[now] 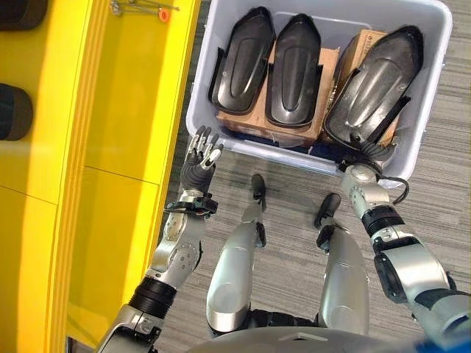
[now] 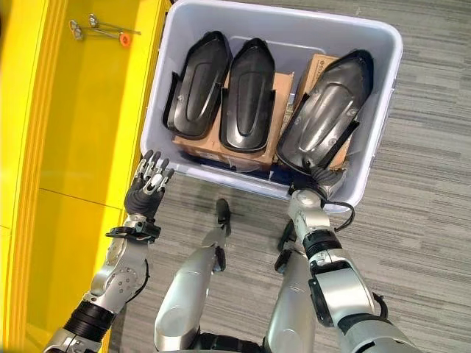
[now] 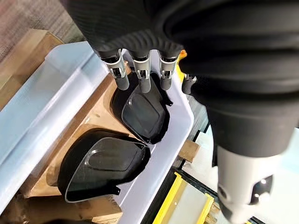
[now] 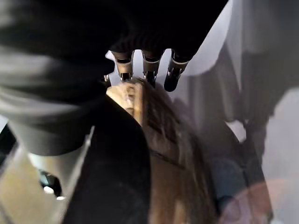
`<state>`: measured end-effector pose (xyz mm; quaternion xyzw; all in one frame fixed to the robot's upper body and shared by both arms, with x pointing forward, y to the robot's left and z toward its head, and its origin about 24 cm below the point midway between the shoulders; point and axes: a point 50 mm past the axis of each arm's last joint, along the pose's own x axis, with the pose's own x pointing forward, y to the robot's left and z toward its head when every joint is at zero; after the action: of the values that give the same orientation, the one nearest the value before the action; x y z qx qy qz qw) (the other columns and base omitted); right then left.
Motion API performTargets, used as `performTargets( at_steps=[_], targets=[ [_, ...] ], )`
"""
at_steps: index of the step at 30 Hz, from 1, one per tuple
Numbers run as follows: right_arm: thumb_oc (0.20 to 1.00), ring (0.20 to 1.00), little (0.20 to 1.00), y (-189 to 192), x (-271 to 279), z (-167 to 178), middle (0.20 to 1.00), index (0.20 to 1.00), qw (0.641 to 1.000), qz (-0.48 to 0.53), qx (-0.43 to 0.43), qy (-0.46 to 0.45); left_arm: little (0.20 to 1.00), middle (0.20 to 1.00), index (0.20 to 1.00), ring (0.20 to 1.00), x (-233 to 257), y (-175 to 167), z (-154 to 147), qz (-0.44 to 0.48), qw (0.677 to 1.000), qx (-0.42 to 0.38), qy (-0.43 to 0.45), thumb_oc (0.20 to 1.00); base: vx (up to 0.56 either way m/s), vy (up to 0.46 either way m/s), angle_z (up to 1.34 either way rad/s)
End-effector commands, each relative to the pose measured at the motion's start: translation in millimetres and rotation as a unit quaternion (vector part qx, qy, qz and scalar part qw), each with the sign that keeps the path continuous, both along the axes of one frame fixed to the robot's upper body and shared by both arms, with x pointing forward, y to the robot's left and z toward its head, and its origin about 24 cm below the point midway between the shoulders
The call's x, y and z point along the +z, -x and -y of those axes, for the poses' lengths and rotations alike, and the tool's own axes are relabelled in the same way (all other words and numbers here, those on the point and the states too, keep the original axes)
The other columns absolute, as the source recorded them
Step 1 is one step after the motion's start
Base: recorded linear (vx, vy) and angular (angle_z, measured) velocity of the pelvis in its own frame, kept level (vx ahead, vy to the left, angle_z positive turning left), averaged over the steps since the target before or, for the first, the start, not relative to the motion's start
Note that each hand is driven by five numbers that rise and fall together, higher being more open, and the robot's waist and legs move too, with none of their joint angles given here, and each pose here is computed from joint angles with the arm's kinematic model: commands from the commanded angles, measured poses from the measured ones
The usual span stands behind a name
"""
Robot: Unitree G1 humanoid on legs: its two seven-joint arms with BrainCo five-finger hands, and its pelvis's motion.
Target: Move parts from the plastic box to the shelf.
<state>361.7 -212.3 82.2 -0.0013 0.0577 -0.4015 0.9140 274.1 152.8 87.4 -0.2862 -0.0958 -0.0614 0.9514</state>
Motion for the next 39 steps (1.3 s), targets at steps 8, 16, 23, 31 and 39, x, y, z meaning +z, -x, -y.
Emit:
performTargets(
  at_steps=[8,16,23,31,39],
  targets=[
    [0.398,0.398,0.398,-5.7,9.0,27.0,0.398,0.398,0.99,-0.072,-0.001,0.117,1.0,1.0,1.0,1.0,19.4,-3.1,10.0,0.036,0.999,-0.029,-0.008,1.0,0.01,0.001,0.06],
    [0.2,0.2,0.2,-13.6,45.2,65.8,0.2,0.2,0.959,-0.132,-0.027,0.251,1.0,1.0,1.0,1.0,18.4,-1.6,4.7,0.034,0.998,-0.048,-0.024,1.0,0.01,-0.018,0.11],
    [0.2,0.2,0.2,-8.8,36.2,69.1,0.2,0.2,0.957,-0.138,-0.037,0.25,1.0,1.0,1.0,1.0,17.4,0.7,1.4,0.041,0.998,-0.048,-0.023,1.0,0.0,-0.011,0.04],
    [0.2,0.2,0.2,-3.7,27.3,61.4,0.2,0.2,0.963,-0.092,-0.044,0.248,1.0,1.0,1.0,1.0,15.1,2.5,-3.5,0.046,0.998,-0.038,-0.023,1.0,0.0,-0.007,-0.01],
    [0.2,0.2,0.2,9.4,47.6,34.0,0.2,0.2,0.942,0.065,-0.049,0.326,1.0,1.0,1.0,1.0,14.0,6.5,-12.7,0.053,0.998,-0.017,-0.017,1.0,-0.01,-0.022,-0.13]
  ],
)
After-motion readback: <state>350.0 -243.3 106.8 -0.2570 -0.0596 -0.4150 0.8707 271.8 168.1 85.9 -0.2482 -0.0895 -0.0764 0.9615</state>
